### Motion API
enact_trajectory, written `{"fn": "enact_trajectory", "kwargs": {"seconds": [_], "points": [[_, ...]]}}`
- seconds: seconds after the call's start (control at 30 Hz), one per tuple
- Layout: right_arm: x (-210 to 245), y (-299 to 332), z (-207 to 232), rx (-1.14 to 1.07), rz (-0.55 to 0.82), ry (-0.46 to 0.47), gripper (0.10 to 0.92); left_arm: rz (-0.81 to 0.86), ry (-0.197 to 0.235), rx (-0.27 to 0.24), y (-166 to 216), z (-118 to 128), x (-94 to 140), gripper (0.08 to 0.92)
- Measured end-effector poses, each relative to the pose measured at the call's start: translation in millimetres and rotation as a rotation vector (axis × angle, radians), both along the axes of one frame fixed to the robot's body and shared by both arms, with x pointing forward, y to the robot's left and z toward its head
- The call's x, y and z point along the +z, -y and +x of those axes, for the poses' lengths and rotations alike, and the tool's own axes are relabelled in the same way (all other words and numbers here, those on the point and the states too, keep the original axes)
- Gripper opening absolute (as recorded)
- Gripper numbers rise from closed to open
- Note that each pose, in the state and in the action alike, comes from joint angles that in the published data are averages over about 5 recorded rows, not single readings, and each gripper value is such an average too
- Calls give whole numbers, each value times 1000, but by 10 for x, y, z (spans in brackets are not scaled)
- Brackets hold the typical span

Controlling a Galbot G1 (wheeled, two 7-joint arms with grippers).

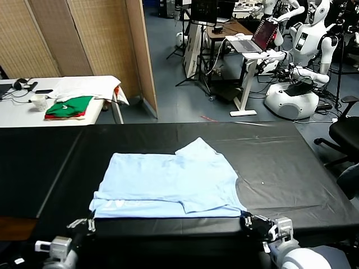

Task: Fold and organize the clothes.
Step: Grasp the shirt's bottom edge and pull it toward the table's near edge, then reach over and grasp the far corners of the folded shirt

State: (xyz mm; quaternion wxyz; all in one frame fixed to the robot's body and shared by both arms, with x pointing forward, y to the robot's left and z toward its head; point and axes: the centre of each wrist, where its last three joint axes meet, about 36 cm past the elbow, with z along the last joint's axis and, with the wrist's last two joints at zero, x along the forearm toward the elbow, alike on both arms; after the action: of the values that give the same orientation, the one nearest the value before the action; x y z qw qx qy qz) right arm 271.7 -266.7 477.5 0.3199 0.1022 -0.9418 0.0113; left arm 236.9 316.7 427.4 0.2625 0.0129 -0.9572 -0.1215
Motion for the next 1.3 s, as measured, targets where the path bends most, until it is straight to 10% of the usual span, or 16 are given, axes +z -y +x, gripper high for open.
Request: {"fn": "enact_trajectory", "kwargs": {"seconds": [0.17,0.3,0.7,1.07,1.3], "points": [[234,-24,-56,8,25,58,875,24,-47,1,-18,-60,111,702],[344,-37,60,11,32,122,905,-1,-59,29,-55,20,319,876],[271,-70,1404,3,24,243,907,-288,98,51,-169,1033,713,907],[-23,-264,2447,43,-3,163,907,-316,-52,-2,-295,2114,332,907],[-183,-471,2823,76,-12,112,907,-312,-69,-7,-302,2608,209,907]]}}
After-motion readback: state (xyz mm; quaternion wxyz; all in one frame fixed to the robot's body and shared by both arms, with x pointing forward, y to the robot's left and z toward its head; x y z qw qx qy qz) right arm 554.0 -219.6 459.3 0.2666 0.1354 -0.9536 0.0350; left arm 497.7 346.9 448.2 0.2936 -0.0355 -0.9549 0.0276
